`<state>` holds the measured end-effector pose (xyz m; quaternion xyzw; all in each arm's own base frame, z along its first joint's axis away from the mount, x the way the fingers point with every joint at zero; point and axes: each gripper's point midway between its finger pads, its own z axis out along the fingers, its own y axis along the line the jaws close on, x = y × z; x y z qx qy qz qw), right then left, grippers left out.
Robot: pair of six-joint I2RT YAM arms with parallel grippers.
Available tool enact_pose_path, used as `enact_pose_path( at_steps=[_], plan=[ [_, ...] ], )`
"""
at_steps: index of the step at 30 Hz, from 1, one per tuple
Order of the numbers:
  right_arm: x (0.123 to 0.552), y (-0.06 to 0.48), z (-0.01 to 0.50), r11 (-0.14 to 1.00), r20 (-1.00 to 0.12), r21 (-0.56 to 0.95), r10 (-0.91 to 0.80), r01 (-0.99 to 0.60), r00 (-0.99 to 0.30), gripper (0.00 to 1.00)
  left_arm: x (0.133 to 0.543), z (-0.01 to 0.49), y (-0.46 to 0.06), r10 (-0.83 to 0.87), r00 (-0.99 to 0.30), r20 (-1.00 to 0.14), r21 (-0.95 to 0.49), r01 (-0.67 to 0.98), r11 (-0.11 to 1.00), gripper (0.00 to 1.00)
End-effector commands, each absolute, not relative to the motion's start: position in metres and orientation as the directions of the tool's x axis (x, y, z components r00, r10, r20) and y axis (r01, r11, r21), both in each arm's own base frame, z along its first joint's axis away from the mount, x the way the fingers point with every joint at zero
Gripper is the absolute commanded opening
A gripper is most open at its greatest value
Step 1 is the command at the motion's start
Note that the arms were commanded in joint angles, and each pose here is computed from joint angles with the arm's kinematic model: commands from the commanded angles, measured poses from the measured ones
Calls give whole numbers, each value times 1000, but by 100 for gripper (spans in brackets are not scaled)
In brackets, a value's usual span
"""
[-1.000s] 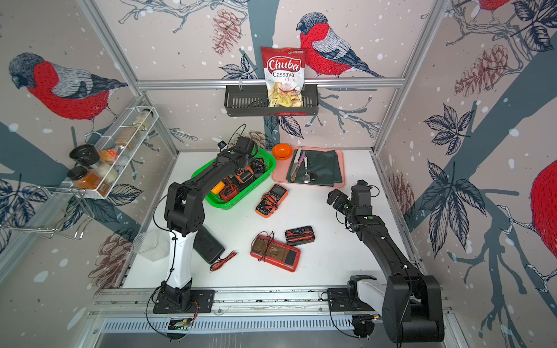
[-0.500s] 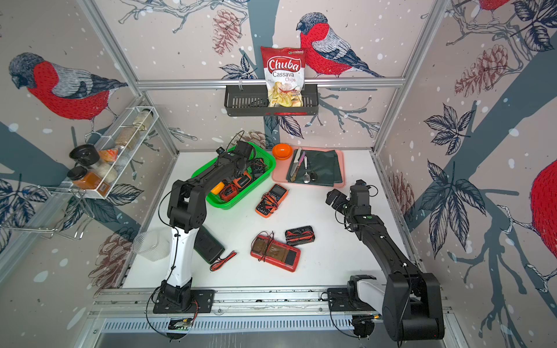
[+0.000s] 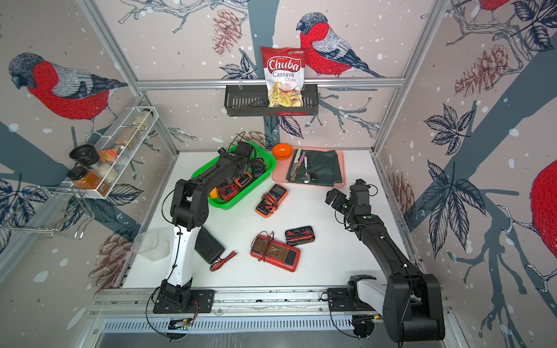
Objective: Put the multimeter into the basket
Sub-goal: Place the multimeter in the basket.
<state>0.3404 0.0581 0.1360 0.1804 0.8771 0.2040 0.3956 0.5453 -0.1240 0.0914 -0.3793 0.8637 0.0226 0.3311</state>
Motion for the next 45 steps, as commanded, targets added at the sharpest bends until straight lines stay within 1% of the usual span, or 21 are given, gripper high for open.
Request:
enact_pose_path(
  at_steps=[1,11,16,20,23,25,27,29,32,36,40,45],
  plan=[
    [343,59,143,862,-644,489,463,138,-609,100,542,115,-120,-630,-488,-604,-221,-657,720,97],
    [342,61,142,873,-651,470,443,132,-616,100,517,175,-119,-614,-432,-661,-285,-612,738,97],
    [342,64,140,876,-647,464,435,129,-627,100,498,192,-139,-539,-472,-698,-279,-514,811,97],
    [341,64,136,880,-637,454,430,140,-639,100,474,204,-166,-392,-548,-739,-219,-355,909,97],
    [338,64,131,884,-628,443,425,149,-652,100,454,214,-195,-264,-598,-757,-208,-162,965,97],
    [335,64,128,889,-625,431,418,155,-659,100,437,213,-223,-161,-637,-754,-221,14,975,97],
    [333,62,124,892,-619,420,417,168,-665,100,416,212,-255,-52,-654,-755,-249,212,945,97],
    [330,59,123,893,-619,409,421,185,-663,100,392,208,-283,67,-646,-760,-259,395,881,96],
    [328,52,121,893,-617,393,431,217,-659,100,365,198,-309,219,-606,-764,-221,566,795,96],
    [326,42,119,884,-606,392,455,253,-652,100,338,187,-339,378,-522,-765,-155,718,678,98],
    [322,29,118,877,-601,386,474,287,-644,100,315,180,-369,464,-438,-770,-122,815,567,98],
    [317,7,115,861,-594,381,508,338,-624,100,283,167,-406,576,-284,-766,-49,920,388,96]
  ],
)
